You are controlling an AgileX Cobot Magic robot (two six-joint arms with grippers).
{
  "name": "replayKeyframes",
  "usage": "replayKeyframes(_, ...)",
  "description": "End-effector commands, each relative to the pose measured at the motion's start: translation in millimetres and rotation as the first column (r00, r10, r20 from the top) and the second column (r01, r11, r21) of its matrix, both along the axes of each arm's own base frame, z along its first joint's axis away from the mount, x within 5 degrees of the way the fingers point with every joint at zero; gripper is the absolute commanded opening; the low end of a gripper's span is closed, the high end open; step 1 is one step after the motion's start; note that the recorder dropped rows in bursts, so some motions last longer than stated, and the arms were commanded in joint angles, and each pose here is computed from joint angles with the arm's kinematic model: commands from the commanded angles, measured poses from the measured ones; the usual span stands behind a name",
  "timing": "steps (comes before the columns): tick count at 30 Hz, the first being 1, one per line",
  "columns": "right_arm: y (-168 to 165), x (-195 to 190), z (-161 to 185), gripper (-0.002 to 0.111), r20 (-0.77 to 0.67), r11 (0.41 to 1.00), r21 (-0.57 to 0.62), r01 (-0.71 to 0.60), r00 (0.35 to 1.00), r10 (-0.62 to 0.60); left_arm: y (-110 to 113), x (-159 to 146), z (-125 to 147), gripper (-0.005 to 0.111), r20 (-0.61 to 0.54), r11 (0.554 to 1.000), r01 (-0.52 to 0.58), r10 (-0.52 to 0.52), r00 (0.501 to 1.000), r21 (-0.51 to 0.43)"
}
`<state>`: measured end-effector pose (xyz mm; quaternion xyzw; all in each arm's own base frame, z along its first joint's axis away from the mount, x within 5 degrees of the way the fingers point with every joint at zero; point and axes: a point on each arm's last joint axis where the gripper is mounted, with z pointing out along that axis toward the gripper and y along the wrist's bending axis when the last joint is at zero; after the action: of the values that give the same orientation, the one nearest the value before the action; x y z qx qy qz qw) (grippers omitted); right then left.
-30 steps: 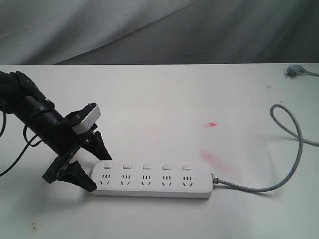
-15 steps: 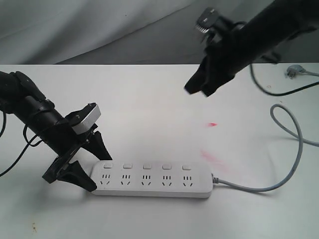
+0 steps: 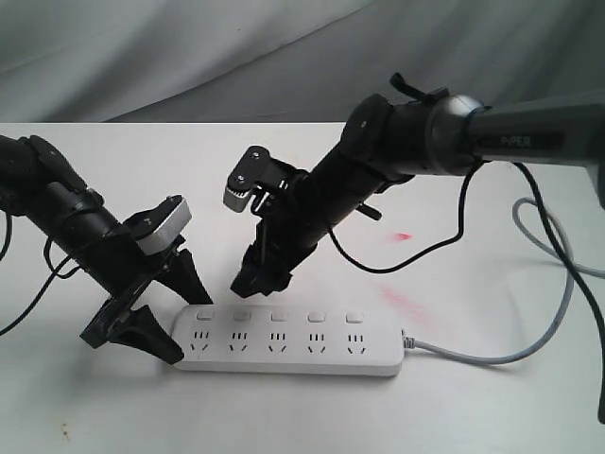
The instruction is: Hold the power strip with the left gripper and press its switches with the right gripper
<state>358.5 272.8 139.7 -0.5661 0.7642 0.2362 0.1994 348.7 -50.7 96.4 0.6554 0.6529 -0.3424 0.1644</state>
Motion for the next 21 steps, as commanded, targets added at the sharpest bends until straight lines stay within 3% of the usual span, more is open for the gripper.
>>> replayKeyframes(1, 8, -1, 12, 0.068, -0.048, 0.993, 0.091, 0.07, 0.997, -0.066, 1, 3, -9, 0.061, 0.055, 0.998, -0.015, 0.011, 0.998, 0.061)
replayKeyframes(3, 9, -3, 12, 0.068, -0.06, 0.993, 0.101, 0.063, 0.997, -0.057, 1, 3, -9, 0.061, 0.055, 0.998, -0.015, 0.011, 0.998, 0.061)
replayKeyframes(6, 13, -9, 11, 0.068, -0.005, 0.989, 0.112, -0.094, 0.995, 0.095, 1, 3, -9, 0.061, 0.055, 0.998, -0.015, 0.011, 0.998, 0.061)
replayKeyframes(8, 18, -11, 11, 0.068, 0.014, 0.982, 0.143, -0.12, 0.993, 0.119, 1, 3, -9, 0.061, 0.055, 0.998, -0.015, 0.011, 0.998, 0.061)
replayKeyframes(21, 34, -9, -12, 0.068, 0.112, 0.989, 0.109, -0.099, 0.99, 0.087, 1, 3, -9, 0.061, 0.055, 0.998, -0.015, 0.011, 0.998, 0.061)
